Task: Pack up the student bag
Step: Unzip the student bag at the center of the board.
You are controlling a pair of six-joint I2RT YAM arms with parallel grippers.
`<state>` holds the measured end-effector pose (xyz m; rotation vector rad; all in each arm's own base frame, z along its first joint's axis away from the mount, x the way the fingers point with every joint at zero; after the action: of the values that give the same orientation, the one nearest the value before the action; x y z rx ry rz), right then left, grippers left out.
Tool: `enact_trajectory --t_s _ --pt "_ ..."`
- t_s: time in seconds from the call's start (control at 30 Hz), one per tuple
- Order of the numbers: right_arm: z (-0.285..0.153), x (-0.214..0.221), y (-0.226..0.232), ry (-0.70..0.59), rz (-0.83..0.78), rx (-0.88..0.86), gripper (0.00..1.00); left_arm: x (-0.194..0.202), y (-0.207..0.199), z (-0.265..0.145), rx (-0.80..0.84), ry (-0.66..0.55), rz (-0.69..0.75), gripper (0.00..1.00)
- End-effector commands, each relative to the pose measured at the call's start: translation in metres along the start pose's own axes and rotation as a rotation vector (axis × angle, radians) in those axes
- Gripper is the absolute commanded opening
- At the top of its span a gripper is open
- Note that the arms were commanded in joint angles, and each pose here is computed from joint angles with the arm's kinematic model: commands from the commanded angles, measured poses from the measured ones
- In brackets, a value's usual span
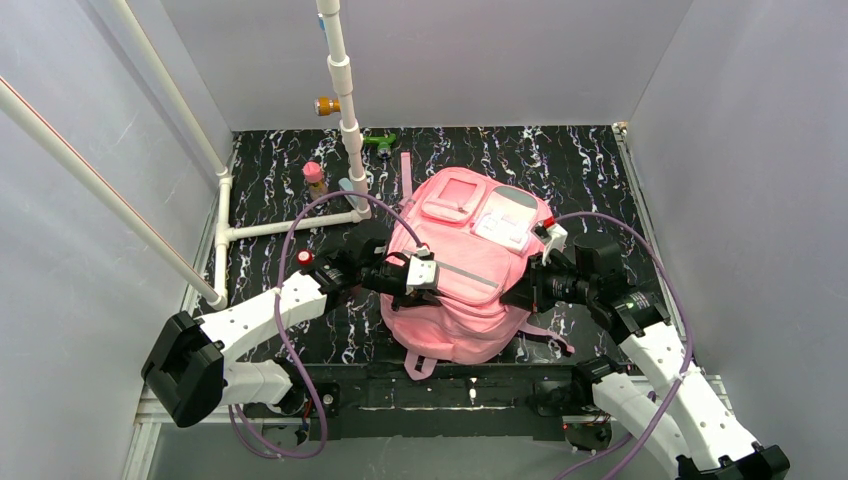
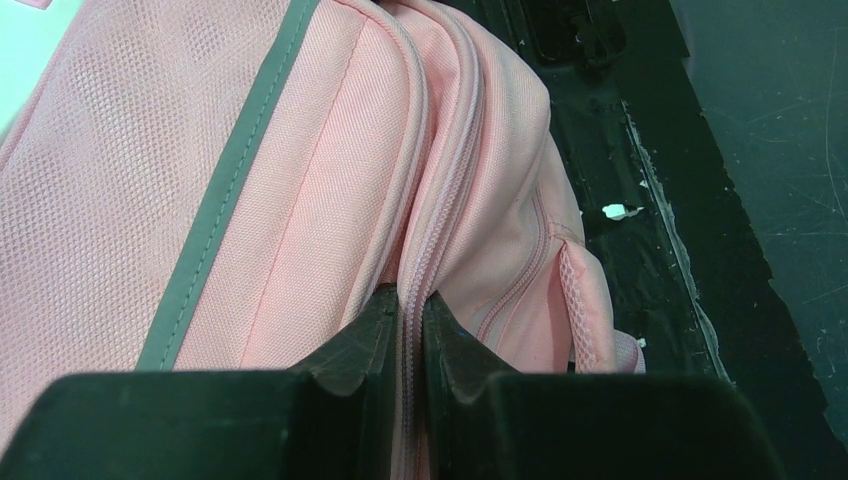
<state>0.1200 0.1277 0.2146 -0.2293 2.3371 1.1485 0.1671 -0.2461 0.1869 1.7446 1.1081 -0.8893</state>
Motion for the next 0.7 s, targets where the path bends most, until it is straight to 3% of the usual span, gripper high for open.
enact_trajectory --t_s 0.0,0.2,0.4,0.5,0.67 --pt "-0.002 -0.002 0.004 0.001 0.005 0.002 0.01 -0.022 0.018 -0.003 -0.057 -0.038 0.047 0.00" --pt "-0.005 -0.002 0.010 0.001 0.061 -0.022 0.01 -0.014 0.037 0.010 -0.185 0.100 -0.029 0.00" --pt "-0.004 -0.013 0.021 -0.033 0.182 -0.024 0.01 -0.021 0.044 0.056 -0.403 0.236 -0.046 0.00" --pt "-0.001 -0.017 0.021 -0.067 0.225 -0.018 0.01 -0.028 0.056 0.076 -0.513 0.181 -0.177 0.00" --pt "0.001 -0.010 0.000 -0.083 0.269 0.130 0.01 -0.049 0.047 0.092 -0.431 0.017 -0.275 0.00"
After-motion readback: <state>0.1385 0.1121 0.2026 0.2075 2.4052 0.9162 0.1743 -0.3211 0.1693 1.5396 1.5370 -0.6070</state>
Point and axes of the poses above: each gripper's point midway between its finger pads, its own z axis out along the fingers, its own y axis along the line the jaws close on, x = y × z, the point moved 7 cm from there along -z, back along the fingers, and after that the axes turned 13 degrees about z, right-handed, at the moved point
